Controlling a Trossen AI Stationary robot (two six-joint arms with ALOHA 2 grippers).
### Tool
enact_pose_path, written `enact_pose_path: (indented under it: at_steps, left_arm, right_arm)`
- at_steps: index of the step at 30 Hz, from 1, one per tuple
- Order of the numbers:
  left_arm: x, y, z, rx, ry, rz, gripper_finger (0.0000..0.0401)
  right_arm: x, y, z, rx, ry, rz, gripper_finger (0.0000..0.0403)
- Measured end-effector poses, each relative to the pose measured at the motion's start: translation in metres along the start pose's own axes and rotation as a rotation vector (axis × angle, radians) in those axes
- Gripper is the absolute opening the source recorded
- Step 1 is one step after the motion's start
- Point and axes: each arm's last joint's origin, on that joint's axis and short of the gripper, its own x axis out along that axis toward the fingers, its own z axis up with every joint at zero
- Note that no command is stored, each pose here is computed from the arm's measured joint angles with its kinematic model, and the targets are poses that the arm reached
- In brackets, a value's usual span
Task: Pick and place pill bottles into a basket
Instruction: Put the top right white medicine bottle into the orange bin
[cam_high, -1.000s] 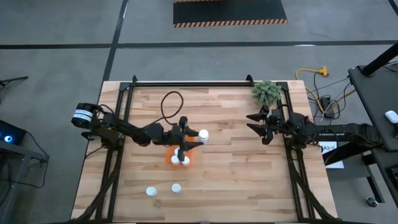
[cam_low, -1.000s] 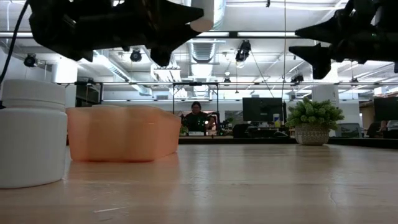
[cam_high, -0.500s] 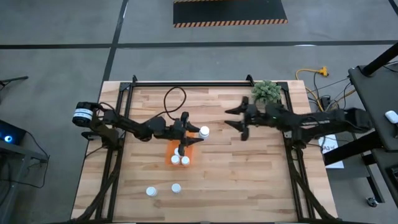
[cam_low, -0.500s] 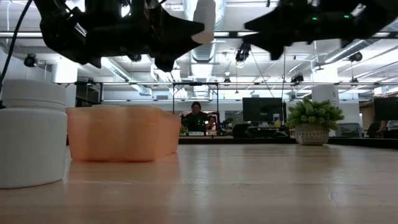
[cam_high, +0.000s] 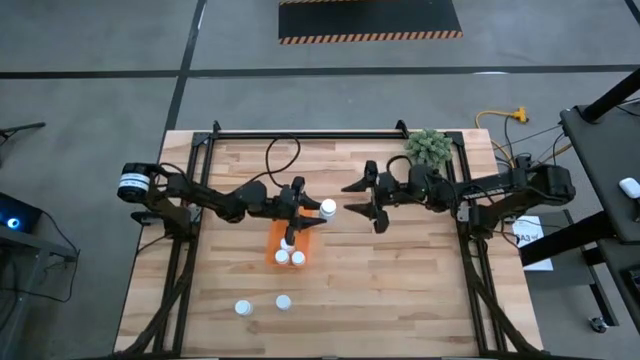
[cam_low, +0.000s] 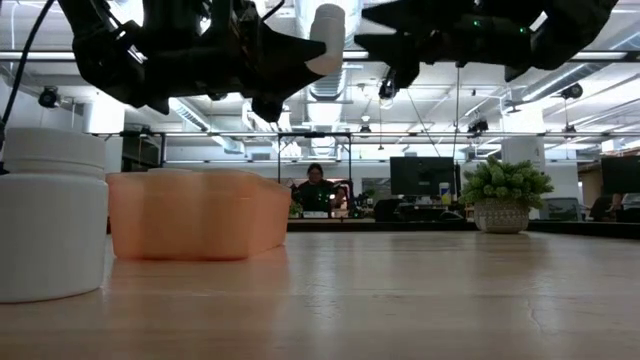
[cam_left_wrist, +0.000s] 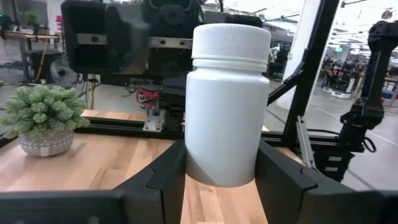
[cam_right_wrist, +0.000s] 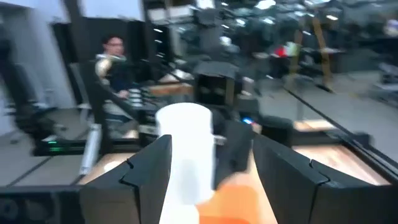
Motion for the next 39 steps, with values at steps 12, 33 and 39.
enact_pose_path:
  at_steps: [12, 33, 39]
  left_arm:
    - [0.0, 0.0, 0.0, -0.013, 0.003, -0.001, 0.0142]
    - [0.006, 0.0, 0.002, 0.005, 0.042, -0.005, 0.0142]
    - [0.006, 0.001, -0.002, 0.01, 0.073, 0.001, 0.0184]
  right_arm:
    - [0.009, 0.007, 0.007, -0.024, -0.045, 0.061, 0.0215]
    - [0.06, -0.005, -0.01, 0.011, 0.04, 0.111, 0.0156]
    - [0.06, -0.005, -0.011, -0.002, 0.05, 0.109, 0.0155]
